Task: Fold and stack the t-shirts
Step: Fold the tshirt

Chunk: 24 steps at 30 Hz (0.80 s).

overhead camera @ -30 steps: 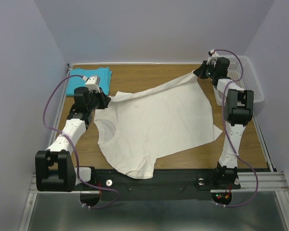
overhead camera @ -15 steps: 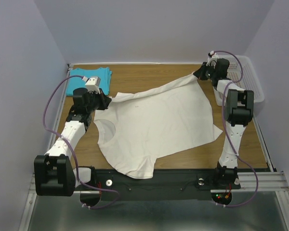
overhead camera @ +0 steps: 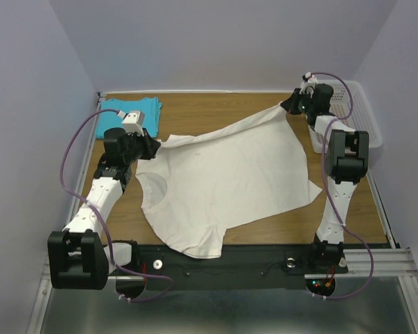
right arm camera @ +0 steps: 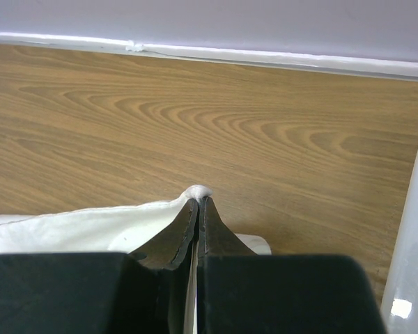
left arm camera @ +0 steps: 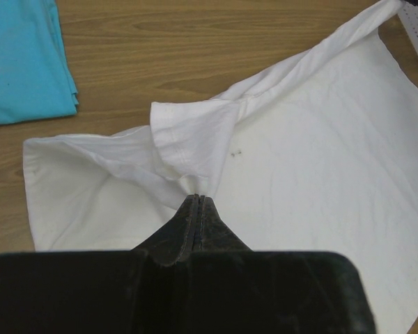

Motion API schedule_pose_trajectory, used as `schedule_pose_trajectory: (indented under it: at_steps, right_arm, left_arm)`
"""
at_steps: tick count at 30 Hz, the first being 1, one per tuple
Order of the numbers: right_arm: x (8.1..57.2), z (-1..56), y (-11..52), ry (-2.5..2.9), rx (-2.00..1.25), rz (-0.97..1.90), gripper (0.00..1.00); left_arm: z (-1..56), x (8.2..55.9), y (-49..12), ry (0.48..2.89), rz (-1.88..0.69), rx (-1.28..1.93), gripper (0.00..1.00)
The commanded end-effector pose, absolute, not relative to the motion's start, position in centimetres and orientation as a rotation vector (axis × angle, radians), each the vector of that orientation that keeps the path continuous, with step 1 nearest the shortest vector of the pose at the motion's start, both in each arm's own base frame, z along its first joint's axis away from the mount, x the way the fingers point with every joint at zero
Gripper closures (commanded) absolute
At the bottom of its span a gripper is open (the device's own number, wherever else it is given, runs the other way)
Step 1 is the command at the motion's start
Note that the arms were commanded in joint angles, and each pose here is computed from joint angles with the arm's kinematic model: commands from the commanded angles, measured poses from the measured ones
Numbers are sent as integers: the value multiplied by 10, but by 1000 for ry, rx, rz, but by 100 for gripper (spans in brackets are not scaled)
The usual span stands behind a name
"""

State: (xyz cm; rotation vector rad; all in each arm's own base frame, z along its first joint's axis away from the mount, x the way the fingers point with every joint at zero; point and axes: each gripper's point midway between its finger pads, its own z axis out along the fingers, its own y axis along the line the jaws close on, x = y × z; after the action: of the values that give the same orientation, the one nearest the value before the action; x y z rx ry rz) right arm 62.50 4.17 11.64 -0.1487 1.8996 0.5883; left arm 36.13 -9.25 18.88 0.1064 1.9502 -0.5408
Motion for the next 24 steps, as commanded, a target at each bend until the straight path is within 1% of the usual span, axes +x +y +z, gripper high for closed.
schedule_pose_trajectory:
  at_steps: [1, 24]
  right_arm:
    - [629, 164, 37, 1781, -191, 537, 97]
    - [616, 173, 31, 1758, -201, 501, 98]
  left_arm:
    - [200, 355, -97, 1905, -552, 149, 100]
    - [197, 347, -94, 1906, -542, 139, 100]
